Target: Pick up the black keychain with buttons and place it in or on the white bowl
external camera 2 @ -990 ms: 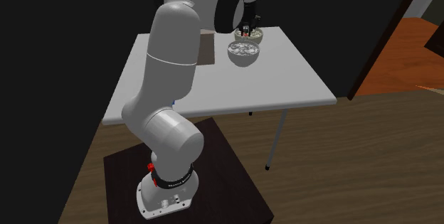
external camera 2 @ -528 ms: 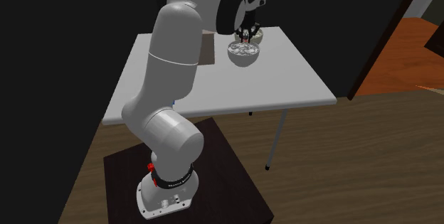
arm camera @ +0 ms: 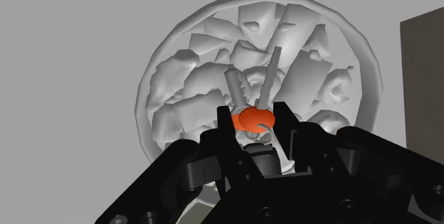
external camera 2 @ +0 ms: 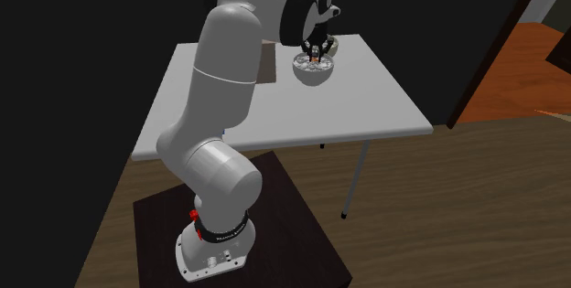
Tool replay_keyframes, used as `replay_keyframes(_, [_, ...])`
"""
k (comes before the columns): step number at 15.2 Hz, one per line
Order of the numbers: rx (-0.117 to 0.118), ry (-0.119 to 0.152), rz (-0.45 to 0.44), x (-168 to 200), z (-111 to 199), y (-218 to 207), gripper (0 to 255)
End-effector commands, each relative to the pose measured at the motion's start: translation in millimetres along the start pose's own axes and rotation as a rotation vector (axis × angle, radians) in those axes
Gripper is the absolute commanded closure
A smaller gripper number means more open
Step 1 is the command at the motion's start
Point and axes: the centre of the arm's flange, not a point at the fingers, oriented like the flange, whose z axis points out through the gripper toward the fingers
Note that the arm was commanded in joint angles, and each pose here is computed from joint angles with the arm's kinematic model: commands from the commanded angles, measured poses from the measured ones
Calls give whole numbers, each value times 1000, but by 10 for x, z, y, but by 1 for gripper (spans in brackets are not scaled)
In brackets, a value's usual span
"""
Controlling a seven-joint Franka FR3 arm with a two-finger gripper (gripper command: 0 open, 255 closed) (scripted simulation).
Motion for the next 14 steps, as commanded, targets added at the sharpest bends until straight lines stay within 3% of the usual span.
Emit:
replay_keyframes(1, [0, 0, 0, 1, 6, 1, 255])
replay_keyframes(5, [0, 0, 0, 1, 5, 1, 255])
replay_keyframes(6, [0, 0, 0, 1, 5, 1, 0])
replay_keyframes(11, [0, 0, 0, 1, 5, 1, 0])
replay_keyframes(14, [0, 0, 0, 1, -390, 1, 0])
